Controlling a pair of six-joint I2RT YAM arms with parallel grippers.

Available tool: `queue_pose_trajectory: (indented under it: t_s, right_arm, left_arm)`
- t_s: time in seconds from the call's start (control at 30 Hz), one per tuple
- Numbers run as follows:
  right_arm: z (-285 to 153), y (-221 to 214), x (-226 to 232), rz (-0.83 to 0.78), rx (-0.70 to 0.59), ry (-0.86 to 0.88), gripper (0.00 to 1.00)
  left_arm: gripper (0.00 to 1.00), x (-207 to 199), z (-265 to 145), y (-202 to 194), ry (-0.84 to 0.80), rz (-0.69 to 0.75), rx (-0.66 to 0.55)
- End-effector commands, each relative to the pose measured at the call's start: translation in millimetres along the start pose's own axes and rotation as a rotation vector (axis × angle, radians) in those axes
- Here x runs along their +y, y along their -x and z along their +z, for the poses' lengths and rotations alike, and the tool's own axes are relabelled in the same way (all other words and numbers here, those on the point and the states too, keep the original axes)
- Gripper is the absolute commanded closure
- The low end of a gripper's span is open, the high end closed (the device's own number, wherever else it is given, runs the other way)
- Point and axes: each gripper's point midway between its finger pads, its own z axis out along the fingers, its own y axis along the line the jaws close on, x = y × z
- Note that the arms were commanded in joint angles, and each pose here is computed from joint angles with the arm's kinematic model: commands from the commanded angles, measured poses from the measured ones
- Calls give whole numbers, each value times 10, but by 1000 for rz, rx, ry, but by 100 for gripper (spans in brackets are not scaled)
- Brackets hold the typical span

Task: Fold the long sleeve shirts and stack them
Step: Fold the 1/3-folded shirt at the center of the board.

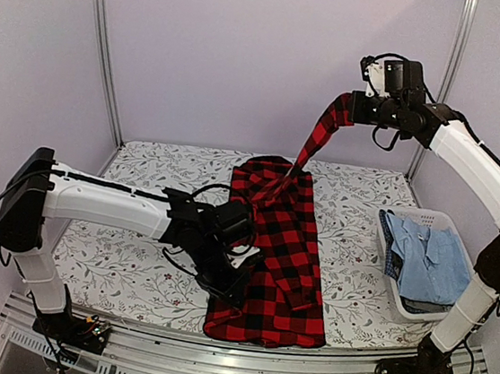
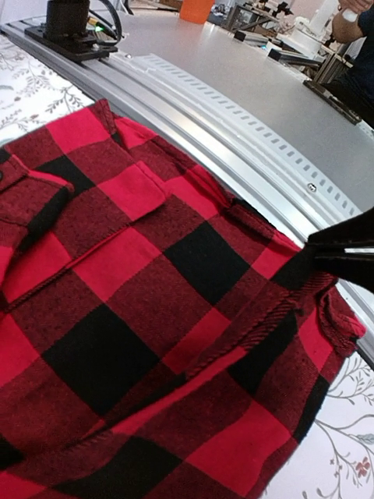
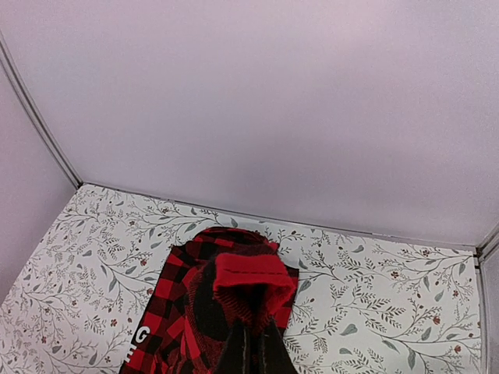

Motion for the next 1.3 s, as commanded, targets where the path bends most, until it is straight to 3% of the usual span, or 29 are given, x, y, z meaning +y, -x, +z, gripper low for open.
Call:
queue_pose_trajectory:
  t_s: [0.0, 0.17, 0.27, 0.37, 0.47, 0.57, 0.73, 1.03, 1.27]
  right_arm:
    - [-108, 142, -74, -2, -37, -23, 100]
    - [-120, 98, -38, 3, -17, 0, 100]
    - [-125, 22, -1, 11, 11, 25, 100]
    - [-151, -87, 51, 19, 43, 59, 100]
    - [-213, -251, 165, 27, 89, 136, 100]
    - [-304, -454, 296, 31, 133, 217, 100]
    - [-529, -807, 660, -33, 191, 321, 100]
    - [-873, -1609, 1283, -131, 358, 488, 100]
    - [-946, -2239, 1513, -142, 511, 535, 100]
  left_arm:
    - [100, -172, 51, 14, -46, 53, 14]
    - [99, -229, 105, -34, -69, 66, 41]
    - [92, -233, 149, -82, -74, 74, 61]
    - [80, -252, 147, -99, -83, 83, 66]
    - [59, -305, 42, -29, -89, 101, 30]
    - [53, -308, -109, 107, -94, 98, -25]
    - [52, -95, -409, 434, -68, 22, -159]
    - [59, 662, -910, 1202, -38, -205, -423]
    - [64, 1030, -925, 1822, -72, -243, -507]
